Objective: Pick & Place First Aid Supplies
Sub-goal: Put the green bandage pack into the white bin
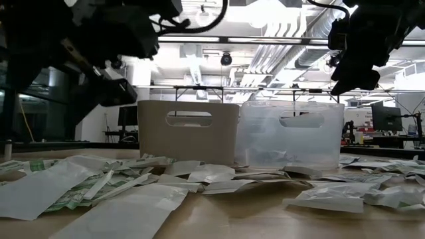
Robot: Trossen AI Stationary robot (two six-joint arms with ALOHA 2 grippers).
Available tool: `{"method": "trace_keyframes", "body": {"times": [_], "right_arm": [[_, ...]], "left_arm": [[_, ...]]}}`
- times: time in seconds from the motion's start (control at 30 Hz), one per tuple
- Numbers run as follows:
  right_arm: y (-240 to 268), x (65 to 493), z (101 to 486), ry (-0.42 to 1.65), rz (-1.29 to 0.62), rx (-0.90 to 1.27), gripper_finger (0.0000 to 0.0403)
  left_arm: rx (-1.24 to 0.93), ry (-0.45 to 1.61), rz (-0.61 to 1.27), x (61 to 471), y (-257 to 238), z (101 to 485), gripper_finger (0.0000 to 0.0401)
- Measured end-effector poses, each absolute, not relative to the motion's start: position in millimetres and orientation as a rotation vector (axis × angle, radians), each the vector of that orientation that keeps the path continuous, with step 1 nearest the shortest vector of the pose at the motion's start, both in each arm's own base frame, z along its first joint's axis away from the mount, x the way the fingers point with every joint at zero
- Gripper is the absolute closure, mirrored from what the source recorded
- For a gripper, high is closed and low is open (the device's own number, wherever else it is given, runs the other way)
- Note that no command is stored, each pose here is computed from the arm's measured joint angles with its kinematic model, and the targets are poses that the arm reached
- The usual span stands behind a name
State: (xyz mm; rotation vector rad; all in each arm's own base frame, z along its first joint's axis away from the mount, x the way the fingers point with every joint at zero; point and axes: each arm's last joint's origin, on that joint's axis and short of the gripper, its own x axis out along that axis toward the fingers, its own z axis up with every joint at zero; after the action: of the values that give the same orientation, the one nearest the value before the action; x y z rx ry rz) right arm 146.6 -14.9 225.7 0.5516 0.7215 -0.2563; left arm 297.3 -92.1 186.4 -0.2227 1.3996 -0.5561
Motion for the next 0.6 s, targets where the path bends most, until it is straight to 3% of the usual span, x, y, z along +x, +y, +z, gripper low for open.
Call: {"method": "trace_keyframes", "body": {"times": [0.6], "right_arm": [[-14, 147, 226, 0.725, -0.244, 0.562, 0.0181]], "left_arm": [[-0.274, 1.401, -0.537, 294, -103, 156, 0.0133]]}}
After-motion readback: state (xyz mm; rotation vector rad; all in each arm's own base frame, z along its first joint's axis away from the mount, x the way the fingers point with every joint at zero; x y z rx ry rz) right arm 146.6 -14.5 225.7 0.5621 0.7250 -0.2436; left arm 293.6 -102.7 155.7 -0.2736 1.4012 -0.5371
